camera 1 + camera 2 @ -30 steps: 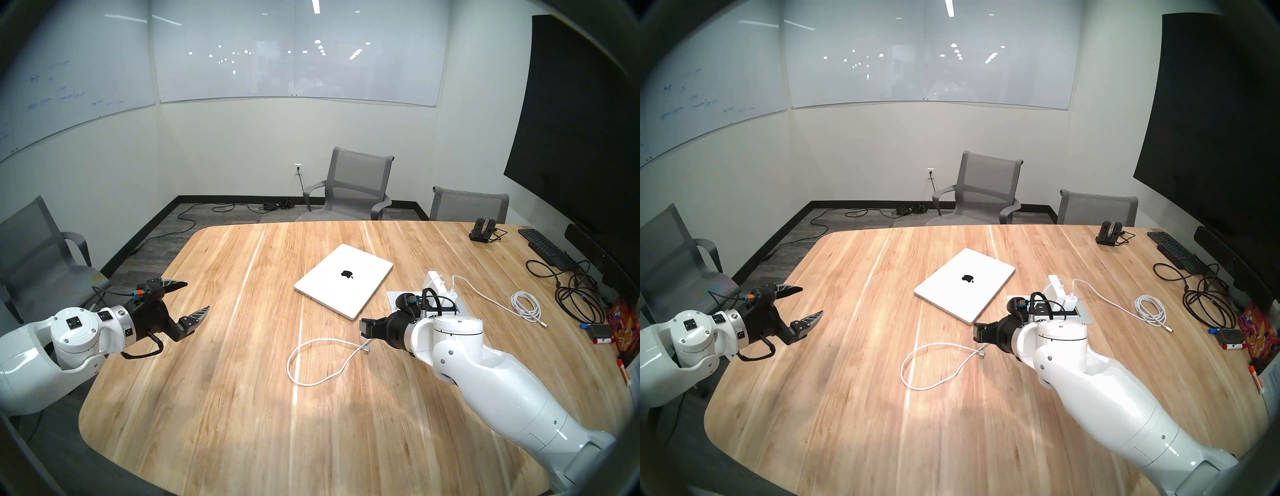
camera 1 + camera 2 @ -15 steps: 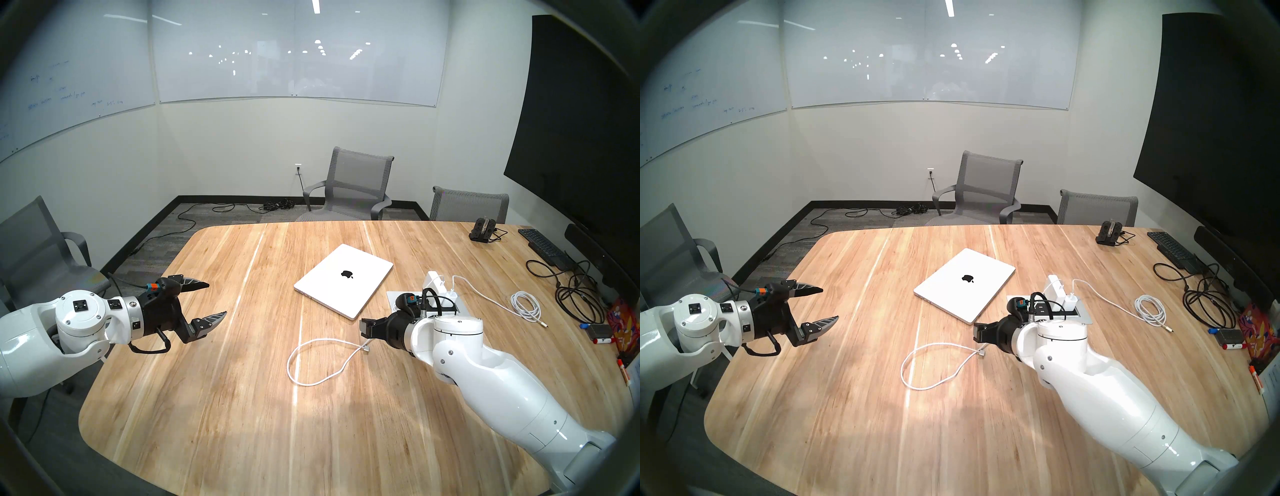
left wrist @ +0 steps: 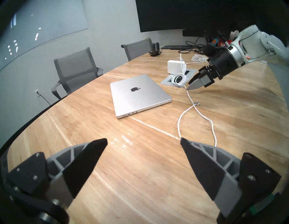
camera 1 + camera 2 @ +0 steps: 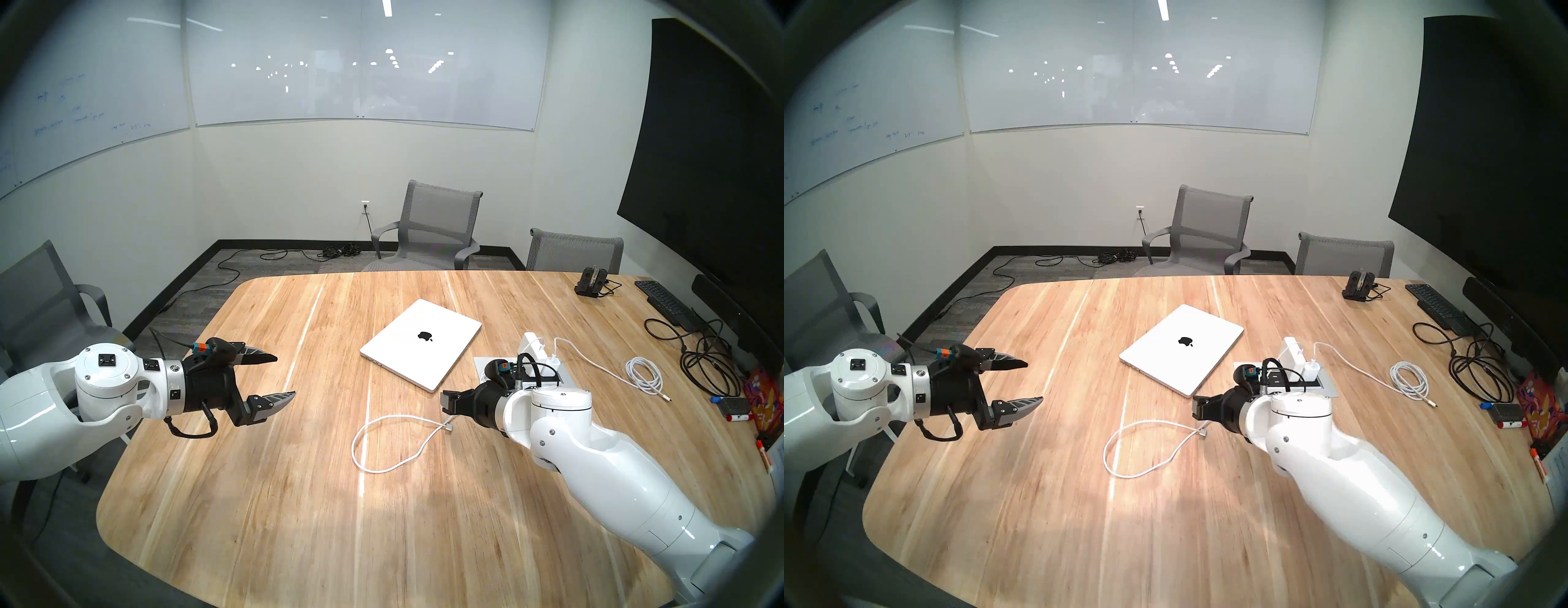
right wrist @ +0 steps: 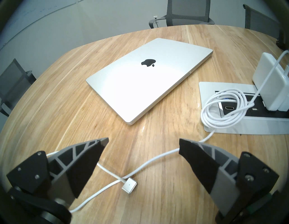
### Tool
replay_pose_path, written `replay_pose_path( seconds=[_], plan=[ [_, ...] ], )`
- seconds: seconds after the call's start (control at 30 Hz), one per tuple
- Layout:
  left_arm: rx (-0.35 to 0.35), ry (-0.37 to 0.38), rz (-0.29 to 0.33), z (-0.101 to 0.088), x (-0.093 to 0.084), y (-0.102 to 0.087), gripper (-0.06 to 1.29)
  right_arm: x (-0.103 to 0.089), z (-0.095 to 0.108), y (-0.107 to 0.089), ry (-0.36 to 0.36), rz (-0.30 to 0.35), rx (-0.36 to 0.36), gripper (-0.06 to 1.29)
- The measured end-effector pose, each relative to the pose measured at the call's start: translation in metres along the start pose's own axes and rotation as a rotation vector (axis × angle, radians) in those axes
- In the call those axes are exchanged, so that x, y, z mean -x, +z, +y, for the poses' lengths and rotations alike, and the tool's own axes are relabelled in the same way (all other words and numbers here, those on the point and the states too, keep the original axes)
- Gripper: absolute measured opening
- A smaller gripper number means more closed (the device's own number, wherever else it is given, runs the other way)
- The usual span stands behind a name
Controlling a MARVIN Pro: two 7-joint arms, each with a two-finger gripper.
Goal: Plug the charging cable into the port of a MacBook
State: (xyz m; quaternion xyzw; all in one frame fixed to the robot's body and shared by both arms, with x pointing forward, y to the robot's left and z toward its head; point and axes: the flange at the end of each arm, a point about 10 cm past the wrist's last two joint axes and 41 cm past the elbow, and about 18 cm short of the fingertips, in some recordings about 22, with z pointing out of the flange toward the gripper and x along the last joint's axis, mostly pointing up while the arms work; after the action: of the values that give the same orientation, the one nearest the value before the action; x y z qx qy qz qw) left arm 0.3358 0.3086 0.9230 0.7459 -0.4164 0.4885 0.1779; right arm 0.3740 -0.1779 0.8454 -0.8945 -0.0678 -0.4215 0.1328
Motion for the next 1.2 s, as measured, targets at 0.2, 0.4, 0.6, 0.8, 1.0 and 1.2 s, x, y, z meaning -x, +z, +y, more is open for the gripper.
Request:
replay_pose_path(
  seconds=[0.2, 0.4, 0.6, 0.8, 1.0, 1.2],
  plan=[
    [0.016, 0.000, -0.009, 0.005, -0.003, 0.007, 1.25, 0.000, 0.000, 0.000, 0.000, 0.000, 0.000, 1.22],
    [0.026, 0.009, -0.013, 0.005, -0.005, 0.014, 1.25, 0.000, 0.000, 0.000, 0.000, 0.000, 0.000, 1.22],
    [0.030, 0.008, -0.019, 0.001, -0.004, 0.020, 1.25, 0.000, 0.000, 0.000, 0.000, 0.000, 0.000, 1.22],
    [0.040, 0.007, -0.026, -0.003, -0.003, 0.027, 1.25, 0.000, 0.000, 0.000, 0.000, 0.000, 0.000, 1.22],
    [0.057, 0.004, -0.026, -0.006, -0.006, 0.032, 1.25, 0.000, 0.000, 0.000, 0.000, 0.000, 0.000, 1.22],
    [0.092, -0.009, -0.037, 0.001, -0.010, 0.044, 1.25, 0.000, 0.000, 0.000, 0.000, 0.000, 0.000, 1.22]
  ],
)
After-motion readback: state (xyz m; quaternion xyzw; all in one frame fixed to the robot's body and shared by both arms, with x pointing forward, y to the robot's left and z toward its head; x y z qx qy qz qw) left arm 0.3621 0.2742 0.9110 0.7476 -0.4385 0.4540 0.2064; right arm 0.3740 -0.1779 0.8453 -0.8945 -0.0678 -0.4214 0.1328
